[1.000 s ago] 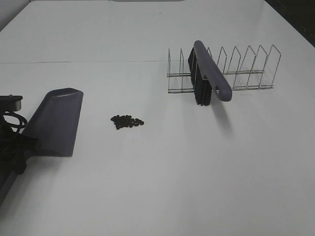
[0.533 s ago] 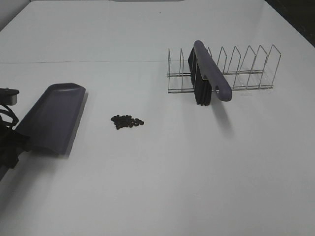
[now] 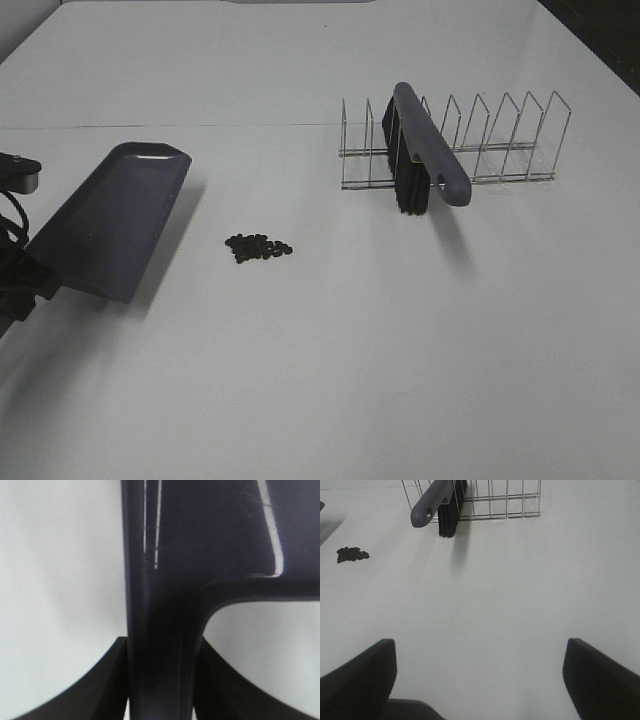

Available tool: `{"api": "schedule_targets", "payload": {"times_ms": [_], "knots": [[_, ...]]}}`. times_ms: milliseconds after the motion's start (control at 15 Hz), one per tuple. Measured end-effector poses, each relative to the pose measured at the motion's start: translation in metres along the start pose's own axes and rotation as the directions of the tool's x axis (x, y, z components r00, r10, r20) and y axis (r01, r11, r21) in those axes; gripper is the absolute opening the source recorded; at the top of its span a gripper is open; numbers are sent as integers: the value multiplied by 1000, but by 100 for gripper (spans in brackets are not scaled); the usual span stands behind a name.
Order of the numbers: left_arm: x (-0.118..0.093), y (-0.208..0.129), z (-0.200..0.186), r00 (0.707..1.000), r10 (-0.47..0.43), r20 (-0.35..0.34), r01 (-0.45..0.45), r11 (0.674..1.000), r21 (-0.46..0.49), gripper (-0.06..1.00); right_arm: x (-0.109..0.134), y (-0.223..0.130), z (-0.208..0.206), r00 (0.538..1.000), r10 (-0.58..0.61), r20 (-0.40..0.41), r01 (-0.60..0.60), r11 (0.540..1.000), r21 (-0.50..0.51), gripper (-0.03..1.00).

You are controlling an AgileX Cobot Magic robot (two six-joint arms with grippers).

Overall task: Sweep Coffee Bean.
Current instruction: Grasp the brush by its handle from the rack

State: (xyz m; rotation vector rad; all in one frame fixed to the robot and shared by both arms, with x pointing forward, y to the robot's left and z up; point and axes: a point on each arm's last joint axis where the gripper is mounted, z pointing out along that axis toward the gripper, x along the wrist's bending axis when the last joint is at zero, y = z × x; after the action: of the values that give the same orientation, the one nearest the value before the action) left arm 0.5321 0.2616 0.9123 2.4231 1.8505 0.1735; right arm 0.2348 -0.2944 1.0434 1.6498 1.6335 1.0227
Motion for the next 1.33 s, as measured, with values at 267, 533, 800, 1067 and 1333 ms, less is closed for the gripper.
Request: {"api": "schedule_targets", "payload": {"times_ms": [267, 533, 800, 1067, 1333], "knots": [[-15, 2, 0, 999, 43, -3, -43, 999, 1, 33, 2, 46, -5, 999, 2, 36, -4, 999, 53, 77], [-14, 0, 0, 998, 59, -24, -58, 998, 22, 33, 5, 129, 7, 994, -44, 95, 33, 992, 118, 77], [-13, -1, 0, 998, 57, -24, -56, 998, 33, 33, 9, 201, 57, 991, -97, 94, 65, 952, 299, 77], [-13, -1, 0, 998, 57, -24, -56, 998, 32, 33, 9, 230, 130, 989, -122, 85, 72, 891, 447, 77], [-14, -1, 9, 998, 58, -20, -57, 997, 55, 33, 10, 244, 192, 993, -106, 58, 59, 844, 533, 77]]}}
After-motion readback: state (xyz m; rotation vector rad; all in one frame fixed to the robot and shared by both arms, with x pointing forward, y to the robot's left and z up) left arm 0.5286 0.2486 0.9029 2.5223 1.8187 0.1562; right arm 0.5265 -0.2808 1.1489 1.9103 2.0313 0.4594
